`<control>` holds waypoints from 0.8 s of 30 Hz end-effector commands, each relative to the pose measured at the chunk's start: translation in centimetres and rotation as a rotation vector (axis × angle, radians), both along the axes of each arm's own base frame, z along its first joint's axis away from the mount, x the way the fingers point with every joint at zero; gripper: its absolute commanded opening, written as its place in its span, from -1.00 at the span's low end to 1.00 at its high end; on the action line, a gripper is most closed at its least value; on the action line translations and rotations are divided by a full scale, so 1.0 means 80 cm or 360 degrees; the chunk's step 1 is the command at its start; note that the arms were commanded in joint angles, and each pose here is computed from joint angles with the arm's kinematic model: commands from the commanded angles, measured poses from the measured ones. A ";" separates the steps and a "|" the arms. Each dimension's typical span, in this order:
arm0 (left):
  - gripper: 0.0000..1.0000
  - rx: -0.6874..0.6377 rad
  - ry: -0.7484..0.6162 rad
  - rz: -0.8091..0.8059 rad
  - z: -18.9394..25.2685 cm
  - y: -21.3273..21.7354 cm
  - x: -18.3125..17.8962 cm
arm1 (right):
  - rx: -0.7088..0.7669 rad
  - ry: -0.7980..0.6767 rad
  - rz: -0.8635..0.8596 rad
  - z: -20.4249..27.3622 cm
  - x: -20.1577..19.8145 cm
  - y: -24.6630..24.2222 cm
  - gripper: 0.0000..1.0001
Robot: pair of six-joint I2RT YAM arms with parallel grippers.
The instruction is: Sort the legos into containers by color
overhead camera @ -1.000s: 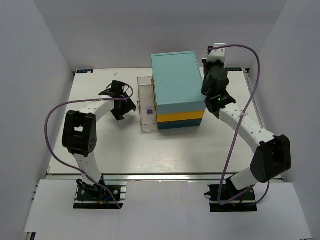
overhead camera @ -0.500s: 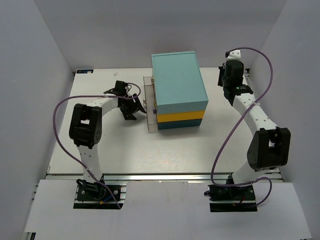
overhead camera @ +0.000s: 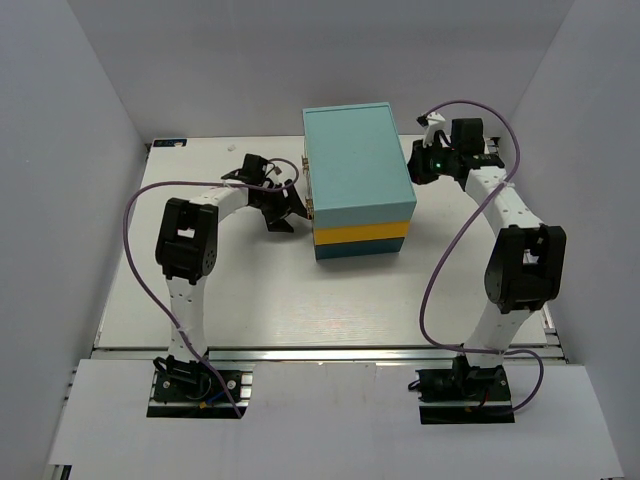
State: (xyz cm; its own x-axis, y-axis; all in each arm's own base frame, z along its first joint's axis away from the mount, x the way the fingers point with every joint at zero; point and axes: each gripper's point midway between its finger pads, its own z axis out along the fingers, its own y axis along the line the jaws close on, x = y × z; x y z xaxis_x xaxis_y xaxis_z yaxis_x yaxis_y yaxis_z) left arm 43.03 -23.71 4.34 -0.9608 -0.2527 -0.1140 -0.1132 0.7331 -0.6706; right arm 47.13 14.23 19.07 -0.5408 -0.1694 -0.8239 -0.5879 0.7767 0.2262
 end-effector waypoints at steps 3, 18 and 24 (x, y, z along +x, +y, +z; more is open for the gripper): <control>0.60 -0.0206 -0.0066 -0.0148 0.035 -0.038 0.000 | 0.0282 0.0004 0.0488 0.044 -0.044 0.061 -0.82; 0.68 0.0371 0.0052 0.0445 0.021 0.062 0.008 | -0.0077 -0.0144 -0.0165 0.031 0.008 -0.025 -0.67; 0.78 0.0569 -0.0062 0.0766 0.061 0.129 0.017 | -0.0162 -0.0203 -0.0277 0.039 -0.011 -0.055 0.25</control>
State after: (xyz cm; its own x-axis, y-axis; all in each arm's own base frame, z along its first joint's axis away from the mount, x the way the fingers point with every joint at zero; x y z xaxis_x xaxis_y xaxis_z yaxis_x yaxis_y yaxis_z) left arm 43.64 -17.11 5.46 -0.8397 -0.5133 -0.1774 -0.3953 0.8016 -0.4485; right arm 46.47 11.33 19.08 -0.5462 -0.1690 -0.8205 -0.4987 0.8526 0.1564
